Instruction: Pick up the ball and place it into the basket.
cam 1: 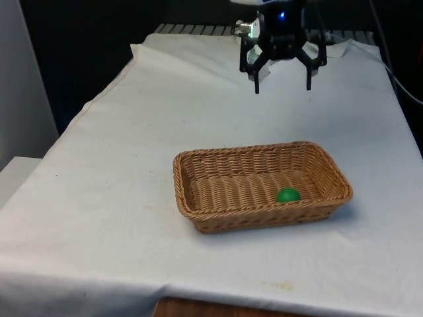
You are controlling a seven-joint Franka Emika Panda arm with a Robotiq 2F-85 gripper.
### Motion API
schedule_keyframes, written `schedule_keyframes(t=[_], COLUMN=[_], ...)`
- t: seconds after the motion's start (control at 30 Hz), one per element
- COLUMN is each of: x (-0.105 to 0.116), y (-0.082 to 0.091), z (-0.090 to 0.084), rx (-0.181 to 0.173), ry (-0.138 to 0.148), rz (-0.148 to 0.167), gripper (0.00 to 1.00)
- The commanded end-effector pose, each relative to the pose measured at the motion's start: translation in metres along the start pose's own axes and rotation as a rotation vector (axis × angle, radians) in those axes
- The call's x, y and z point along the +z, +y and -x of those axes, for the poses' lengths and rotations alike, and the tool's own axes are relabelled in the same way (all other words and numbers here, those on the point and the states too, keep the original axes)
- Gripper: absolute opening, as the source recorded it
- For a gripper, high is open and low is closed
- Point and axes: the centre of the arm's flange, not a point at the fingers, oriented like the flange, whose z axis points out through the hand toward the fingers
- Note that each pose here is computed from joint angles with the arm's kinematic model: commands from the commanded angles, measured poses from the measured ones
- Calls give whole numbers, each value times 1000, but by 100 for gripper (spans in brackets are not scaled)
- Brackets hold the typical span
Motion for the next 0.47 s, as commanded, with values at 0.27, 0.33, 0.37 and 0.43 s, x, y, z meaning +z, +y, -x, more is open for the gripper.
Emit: schedule_keyframes(t=[0.27,0.33,0.37,0.43], x=[-10,-10,-10,-9], y=[0,-1,-1,0], z=[18,21,23,23], rx=[24,29,30,29], ry=[-4,-6,-7,-13], rz=[23,23,22,12], gripper=[100,100,100,100])
